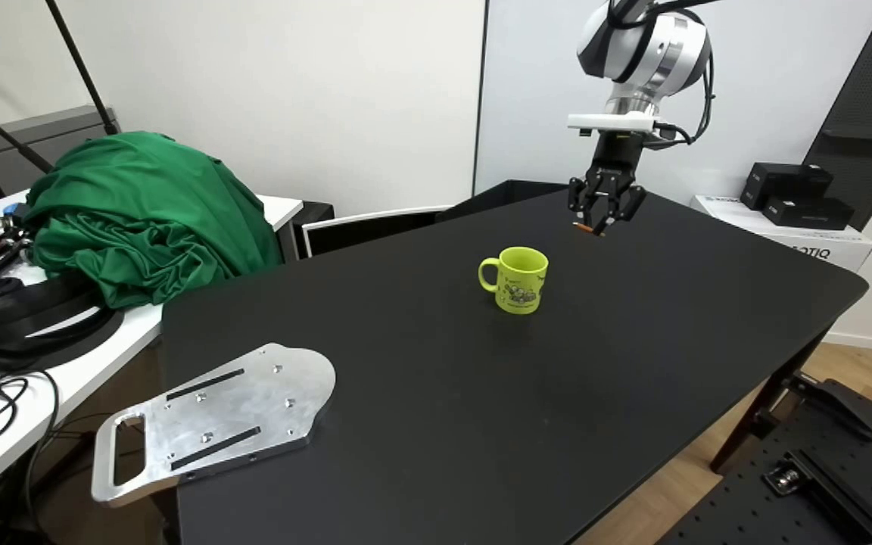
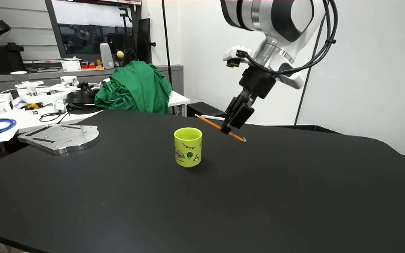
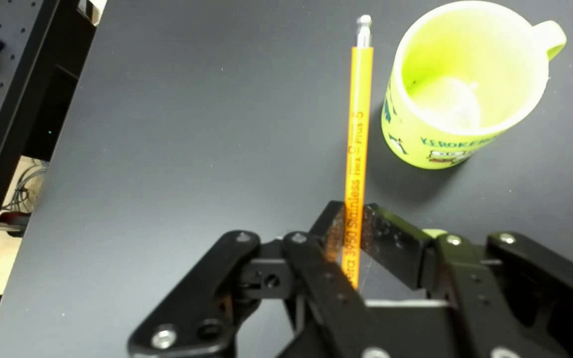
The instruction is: Pick up the Allen key from the table and put it in the cup
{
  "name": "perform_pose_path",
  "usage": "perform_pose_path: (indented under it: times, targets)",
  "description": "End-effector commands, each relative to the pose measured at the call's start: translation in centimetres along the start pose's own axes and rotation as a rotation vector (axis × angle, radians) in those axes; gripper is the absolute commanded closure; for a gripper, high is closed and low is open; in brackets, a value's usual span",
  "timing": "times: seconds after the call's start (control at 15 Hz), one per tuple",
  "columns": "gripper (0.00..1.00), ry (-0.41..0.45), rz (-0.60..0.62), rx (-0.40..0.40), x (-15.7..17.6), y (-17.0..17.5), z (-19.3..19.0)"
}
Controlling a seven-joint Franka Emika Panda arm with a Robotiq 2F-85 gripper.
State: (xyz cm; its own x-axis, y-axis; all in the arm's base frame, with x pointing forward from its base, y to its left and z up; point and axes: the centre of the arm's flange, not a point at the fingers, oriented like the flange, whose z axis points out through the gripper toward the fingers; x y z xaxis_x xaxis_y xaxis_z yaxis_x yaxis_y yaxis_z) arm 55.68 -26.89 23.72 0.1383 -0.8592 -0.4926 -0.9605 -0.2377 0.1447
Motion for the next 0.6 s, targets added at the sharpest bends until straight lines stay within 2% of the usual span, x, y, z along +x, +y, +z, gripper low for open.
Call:
perform_pose_path:
  times: [0.0,0.53]
  targets:
    - [0.95,-0.080,0.016,0.019,-2.0,-0.1,-0.7]
    - [0.95,-0.237,-0.012,0.067,-5.8,-0.3,0.2]
